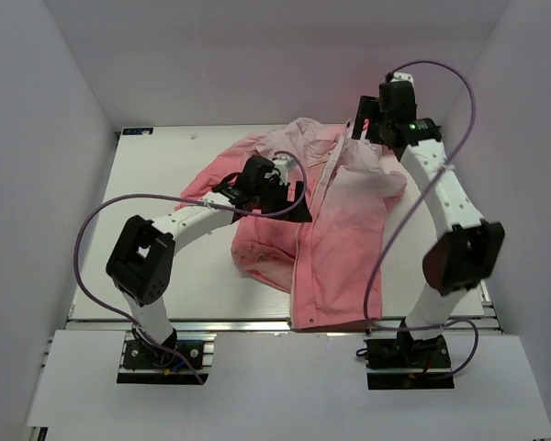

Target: Zip up the jacket

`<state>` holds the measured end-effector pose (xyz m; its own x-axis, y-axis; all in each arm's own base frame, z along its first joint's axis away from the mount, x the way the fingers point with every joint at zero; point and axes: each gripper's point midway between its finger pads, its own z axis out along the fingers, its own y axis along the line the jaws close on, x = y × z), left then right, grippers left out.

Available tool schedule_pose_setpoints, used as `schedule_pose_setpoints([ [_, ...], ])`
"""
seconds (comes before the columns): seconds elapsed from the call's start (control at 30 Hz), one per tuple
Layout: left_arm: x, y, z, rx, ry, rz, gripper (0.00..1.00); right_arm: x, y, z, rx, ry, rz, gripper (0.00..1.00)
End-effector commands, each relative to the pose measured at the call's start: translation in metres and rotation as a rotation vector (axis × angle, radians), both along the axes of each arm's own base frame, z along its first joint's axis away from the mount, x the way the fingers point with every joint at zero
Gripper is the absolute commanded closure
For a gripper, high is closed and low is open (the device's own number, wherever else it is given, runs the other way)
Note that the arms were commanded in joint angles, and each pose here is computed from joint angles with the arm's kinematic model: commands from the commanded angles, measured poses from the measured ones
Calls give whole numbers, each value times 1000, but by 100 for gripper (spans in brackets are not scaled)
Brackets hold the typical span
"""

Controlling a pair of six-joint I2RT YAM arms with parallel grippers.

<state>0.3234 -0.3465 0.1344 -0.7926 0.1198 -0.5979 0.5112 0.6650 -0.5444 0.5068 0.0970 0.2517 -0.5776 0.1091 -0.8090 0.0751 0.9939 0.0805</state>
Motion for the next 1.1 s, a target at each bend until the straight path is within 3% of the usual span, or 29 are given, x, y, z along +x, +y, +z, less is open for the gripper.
schedule_pose_setpoints([
  [0.0,21,8,-7,70,-34,64,2,-51,8,12,-44,2,-18,11],
  [0.03,27,10,-12,80,-24,77,2,-75,21,-23,-75,84,7,11],
  [0.1,35,10,-19,79,12,82,2,-107,34,-43,-29,140,5,11],
  [0.13,40,14,-30,81,44,94,2,-135,42,-83,-23,236,37,11],
  [0.2,45,25,-44,87,69,123,2,-161,71,-102,131,276,130,11],
  [0.23,46,30,-51,102,74,130,2,-187,73,-137,142,361,160,11],
  [0.33,48,56,-78,168,120,196,2,-219,76,-174,177,464,198,11],
  [0.57,46,134,-119,175,268,374,2,-215,-5,-231,-42,589,-135,11],
  [0.73,43,196,-139,272,312,533,2,-202,-77,-233,-149,615,-363,11],
  [0.9,49,242,-139,274,346,667,2,-164,-99,-225,-102,545,-408,11],
  [1.07,62,261,-125,318,308,744,2,-120,-112,-223,-115,534,-431,11],
])
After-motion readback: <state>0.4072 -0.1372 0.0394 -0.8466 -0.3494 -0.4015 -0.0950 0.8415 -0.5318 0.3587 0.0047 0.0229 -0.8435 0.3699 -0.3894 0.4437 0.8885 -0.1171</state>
